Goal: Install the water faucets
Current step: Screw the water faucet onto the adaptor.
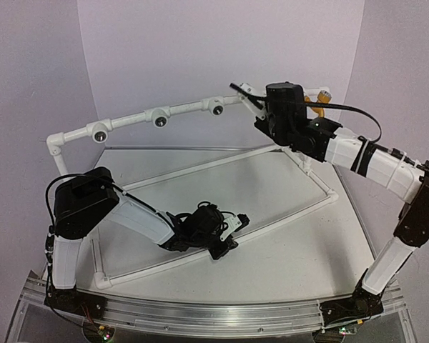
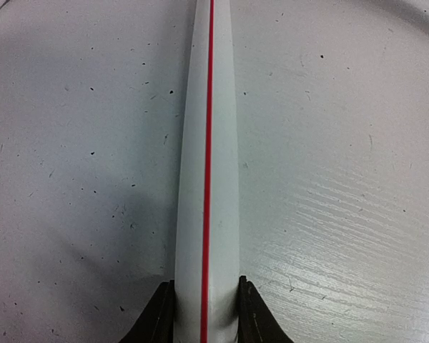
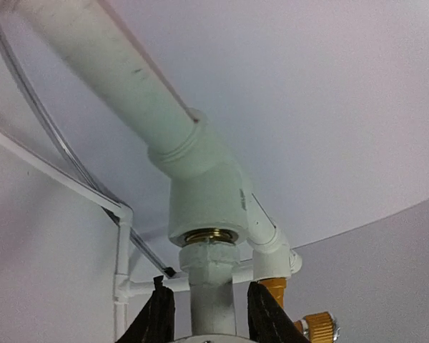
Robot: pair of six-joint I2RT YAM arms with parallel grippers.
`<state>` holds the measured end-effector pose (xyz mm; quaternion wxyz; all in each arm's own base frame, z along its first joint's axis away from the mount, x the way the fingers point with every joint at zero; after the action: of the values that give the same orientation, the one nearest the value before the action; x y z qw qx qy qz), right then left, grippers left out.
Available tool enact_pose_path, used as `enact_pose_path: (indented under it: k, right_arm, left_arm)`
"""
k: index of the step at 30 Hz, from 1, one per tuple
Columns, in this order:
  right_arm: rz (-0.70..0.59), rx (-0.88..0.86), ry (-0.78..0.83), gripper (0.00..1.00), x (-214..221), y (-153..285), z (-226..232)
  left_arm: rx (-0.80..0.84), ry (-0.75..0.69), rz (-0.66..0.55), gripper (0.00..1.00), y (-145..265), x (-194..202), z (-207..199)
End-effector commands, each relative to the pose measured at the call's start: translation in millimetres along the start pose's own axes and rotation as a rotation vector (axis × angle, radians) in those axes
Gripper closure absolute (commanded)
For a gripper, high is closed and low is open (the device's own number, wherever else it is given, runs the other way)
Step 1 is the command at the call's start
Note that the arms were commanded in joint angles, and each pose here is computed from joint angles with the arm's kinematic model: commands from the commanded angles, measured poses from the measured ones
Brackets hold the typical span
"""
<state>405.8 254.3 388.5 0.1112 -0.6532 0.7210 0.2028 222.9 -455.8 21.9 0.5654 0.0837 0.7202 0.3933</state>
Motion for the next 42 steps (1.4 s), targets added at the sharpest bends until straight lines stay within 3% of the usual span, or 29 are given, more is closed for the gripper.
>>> enact_pose_path:
  k: [1,4,6,8,10,12,14,16,18,20,23,27,30,34,38,42]
  right_arm:
    - [-0.102,-0.176,-1.079,0.96,-11.5,4.6,-18.0]
    - [-0.206,-0.557,-1.763,0.93,-19.2,-0.4,-20.8]
    - [-0.412,-0.827,-2.077,0.86,-42.0,13.8,-44.7]
    - [-0.564,-0.984,-2.158,0.82,-56.1,30.8,-62.3]
    - [-0.627,-1.034,-2.131,0.78,-61.0,46.3,-77.2]
    - [-0.634,-0.963,-2.052,0.65,-51.5,55.3,-80.3]
    - [-0.534,-0.832,-1.972,0.49,-28.3,57.7,-71.6]
    - [-0.437,-0.693,-1.783,0.30,-2.4,60.8,-58.2]
    - [-0.307,-0.555,-1.508,0.19,29.9,62.5,-41.3]
    - [-0.244,-0.449,-1.206,0.12,59.8,73.0,-36.7]
    - [-0.270,-0.383,-0.701,0.05,78.1,90.8,-39.4]
    - [-0.434,-0.400,-0.094,0.05,66.0,119.0,-52.7]
    - [-0.539,-0.340,0.258,0.05,53.2,123.4,-59.9]
    - [-0.537,-0.211,0.722,0.05,47.5,102.9,-51.1]
    - [-0.444,-0.130,1.048,0.08,46.6,73.0,-47.4]
    - [-0.393,-0.010,1.163,0.08,31.3,50.9,-55.6]
  left_arm:
    - [-0.023,0.052,0.481,1.00,-4.0,146.8,7.4]
    - [-0.031,0.054,0.482,1.00,-4.7,146.9,8.6]
    - [-0.037,0.055,0.483,1.00,-5.1,146.9,9.4]
    - [-0.037,0.056,0.484,1.00,-4.9,146.7,9.5]
    - [-0.036,0.056,0.485,1.00,-4.5,147.2,9.6]
    - [-0.035,0.057,0.485,1.00,-4.5,147.1,9.4]
    - [-0.032,0.056,0.486,1.00,-4.5,147.4,9.2]
    - [-0.034,0.057,0.484,1.00,-4.6,147.0,9.5]
    - [-0.036,0.059,0.483,1.00,-4.5,146.8,9.7]
    - [-0.038,0.059,0.485,1.00,-4.2,147.6,9.7]
    - [-0.036,0.059,0.483,1.00,-3.7,147.2,9.7]
    - [-0.037,0.059,0.482,1.00,-4.0,147.0,10.0]
    - [-0.040,0.061,0.482,1.00,-4.7,146.8,10.6]
    - [-0.044,0.062,0.481,1.00,-4.9,146.5,10.7]
    - [-0.045,0.063,0.483,1.00,-5.3,146.8,11.1]
    - [-0.045,0.063,0.484,1.00,-6.0,146.4,11.0]
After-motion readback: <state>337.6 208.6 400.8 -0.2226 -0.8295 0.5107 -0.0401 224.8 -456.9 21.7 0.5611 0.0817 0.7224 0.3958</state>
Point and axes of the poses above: each gripper's point midway between its finger pads, its own y axis back along the fingers, its own z axis along the line the jaws close on, x = y × z, the point moved 2 cm from there along y, back along the fingers, and after that the axes turned 6 degrees about y, right-handed, at the moved point
